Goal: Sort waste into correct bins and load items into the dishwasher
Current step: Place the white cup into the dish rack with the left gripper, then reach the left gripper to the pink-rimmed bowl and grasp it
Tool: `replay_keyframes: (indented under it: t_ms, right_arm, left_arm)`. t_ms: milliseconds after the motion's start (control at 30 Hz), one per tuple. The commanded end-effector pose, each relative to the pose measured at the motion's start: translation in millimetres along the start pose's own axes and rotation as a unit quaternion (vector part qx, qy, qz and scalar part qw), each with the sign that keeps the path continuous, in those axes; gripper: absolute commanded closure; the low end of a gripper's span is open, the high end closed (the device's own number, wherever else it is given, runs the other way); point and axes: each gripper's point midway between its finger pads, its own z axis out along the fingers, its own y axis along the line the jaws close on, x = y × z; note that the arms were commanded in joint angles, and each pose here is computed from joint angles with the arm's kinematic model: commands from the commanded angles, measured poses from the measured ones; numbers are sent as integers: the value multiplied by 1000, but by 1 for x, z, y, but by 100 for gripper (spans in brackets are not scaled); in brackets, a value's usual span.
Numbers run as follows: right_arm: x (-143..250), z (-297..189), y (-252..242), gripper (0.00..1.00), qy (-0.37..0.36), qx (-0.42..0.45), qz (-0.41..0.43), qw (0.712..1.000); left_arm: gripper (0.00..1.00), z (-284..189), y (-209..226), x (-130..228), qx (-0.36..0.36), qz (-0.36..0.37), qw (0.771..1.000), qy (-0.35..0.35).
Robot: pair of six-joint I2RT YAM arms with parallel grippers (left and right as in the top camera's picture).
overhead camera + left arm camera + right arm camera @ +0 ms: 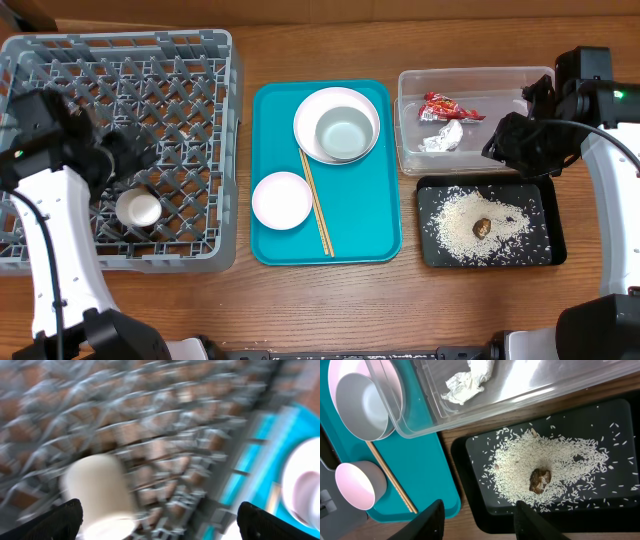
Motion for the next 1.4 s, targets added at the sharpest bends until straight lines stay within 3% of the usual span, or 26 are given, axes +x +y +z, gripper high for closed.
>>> replay_keyframes:
  t_ms: [0, 233, 533, 667, 733, 833, 967, 1033, 1200, 1367]
  right_arm:
    - [-1, -7, 2, 53, -14, 1, -9, 1000]
    - [0, -7, 2, 53, -13, 1, -9, 1000]
    - [0, -7, 1, 52, -13, 1, -8, 1000]
    - [1, -7, 1, 52, -10, 1, -8, 1000]
    - [1, -7, 1, 52, -10, 2, -8, 1000]
    - [2, -7, 1, 52, -9, 1, -7, 1000]
    - [3, -7, 1, 52, -7, 2, -7, 1000]
    - [3, -7, 1, 52, -7, 2, -7, 1000]
    - [4, -7, 1, 52, -5, 3, -6, 1000]
    - [4, -7, 1, 52, -5, 3, -6, 1000]
  left_arm:
    - [0, -15, -60, 15, 63, 81, 995, 2]
    - [0, 7, -149, 92, 92, 252, 961, 73]
    - [4, 76, -183, 189, 65, 359, 913, 185]
    - [14, 109, -177, 222, 37, 375, 893, 244]
    - [27, 122, -173, 233, 25, 378, 887, 266]
    - [47, 131, -168, 240, 16, 378, 882, 281]
    - [82, 130, -170, 238, 17, 377, 883, 278]
    - [94, 126, -174, 233, 21, 376, 886, 271]
    - [96, 106, -193, 213, 34, 374, 895, 241]
    - [96, 56, -219, 164, 64, 363, 913, 176]
